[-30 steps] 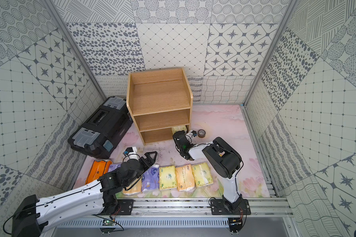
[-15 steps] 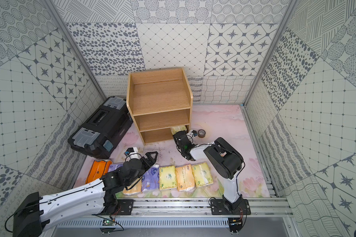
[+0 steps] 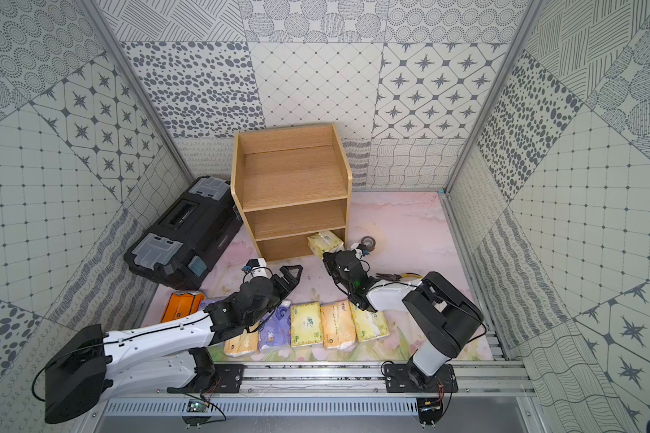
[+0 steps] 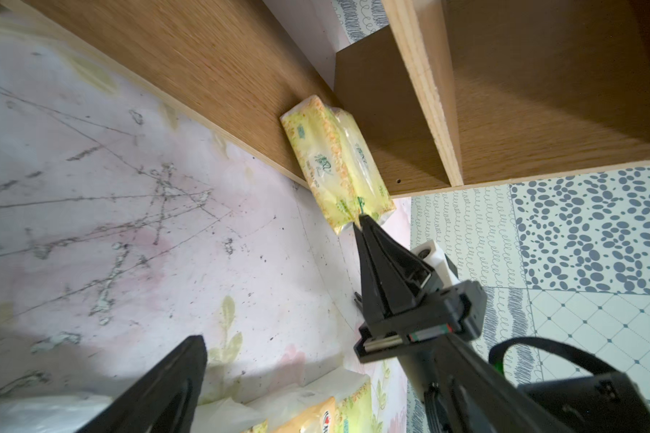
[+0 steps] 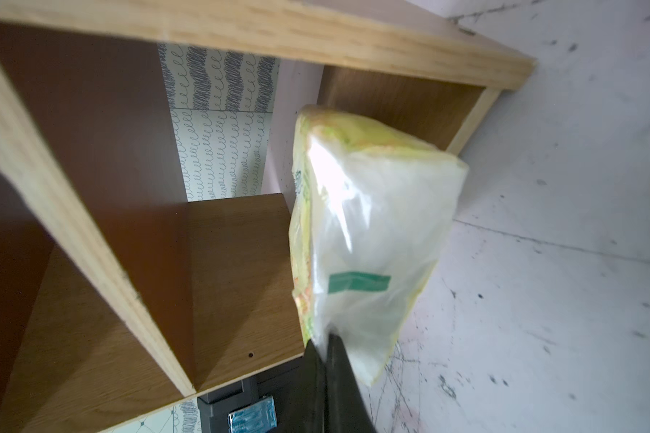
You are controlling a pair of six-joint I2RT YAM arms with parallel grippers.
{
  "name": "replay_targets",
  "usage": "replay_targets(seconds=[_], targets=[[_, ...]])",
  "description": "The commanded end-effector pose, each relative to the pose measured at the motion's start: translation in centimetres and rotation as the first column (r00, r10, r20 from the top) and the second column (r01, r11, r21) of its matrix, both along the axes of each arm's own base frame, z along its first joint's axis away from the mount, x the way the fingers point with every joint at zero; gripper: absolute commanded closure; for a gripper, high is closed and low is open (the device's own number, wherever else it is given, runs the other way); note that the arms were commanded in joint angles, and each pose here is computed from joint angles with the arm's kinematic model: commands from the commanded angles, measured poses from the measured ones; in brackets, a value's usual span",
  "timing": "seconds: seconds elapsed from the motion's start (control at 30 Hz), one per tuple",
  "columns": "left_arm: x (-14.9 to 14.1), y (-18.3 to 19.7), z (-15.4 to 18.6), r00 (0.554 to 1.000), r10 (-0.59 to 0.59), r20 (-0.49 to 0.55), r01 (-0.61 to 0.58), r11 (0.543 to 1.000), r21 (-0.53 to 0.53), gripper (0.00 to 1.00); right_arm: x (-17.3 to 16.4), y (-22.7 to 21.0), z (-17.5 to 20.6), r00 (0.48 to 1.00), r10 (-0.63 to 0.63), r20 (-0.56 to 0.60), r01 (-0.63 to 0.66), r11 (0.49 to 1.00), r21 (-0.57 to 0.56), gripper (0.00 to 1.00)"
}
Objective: Remove the tissue boxes from the shelf
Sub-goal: Pick up a box of tissues from the shelf.
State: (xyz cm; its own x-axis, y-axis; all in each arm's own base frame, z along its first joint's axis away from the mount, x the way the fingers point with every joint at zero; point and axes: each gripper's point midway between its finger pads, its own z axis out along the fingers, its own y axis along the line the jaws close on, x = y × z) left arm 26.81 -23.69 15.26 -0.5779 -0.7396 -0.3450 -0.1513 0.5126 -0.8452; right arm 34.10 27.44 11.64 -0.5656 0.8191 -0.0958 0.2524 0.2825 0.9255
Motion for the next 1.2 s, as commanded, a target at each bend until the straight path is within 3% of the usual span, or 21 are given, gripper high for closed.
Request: replay_targets(seconds=[0.0,0.37,0.73,0.8,1.0,1.17], targets=[[1.7,-2.4,2.2,1.000,0.029,0.007,-0.027,0.982,-0.186,0.00,-1.1,0.3,2.6,0.996,0.054,0.072,-0.057,0.997,0.043,1.00],[4.8,-6.1,1.1,0.994,0.081,-0.078,-0.102,0.942,-0.321,0.00,-3.5,-0.8,4.4,0.990,0.100,0.094,-0.109,0.990,0.088,1.00],[7.3,-8.0,-1.6,0.968,0.157,-0.198,-0.233,0.857,-0.460,0.01,-5.4,-2.4,5.5,0.987,0.120,0.107,-0.134,0.983,0.126,1.00],[7.7,-8.2,-1.6,0.967,0.166,-0.193,-0.238,0.858,-0.455,0.07,-5.7,-2.7,5.4,0.987,0.124,0.101,-0.137,0.983,0.125,1.00],[8.3,-8.7,-2.3,0.964,0.171,-0.203,-0.248,0.854,-0.458,0.39,-6.8,-3.5,5.7,0.987,0.125,0.103,-0.138,0.981,0.139,1.00],[8.6,-9.5,-2.4,0.968,0.159,-0.196,-0.235,0.853,-0.466,0.58,-7.7,-4.3,5.5,0.987,0.129,0.097,-0.141,0.982,0.128,1.00]])
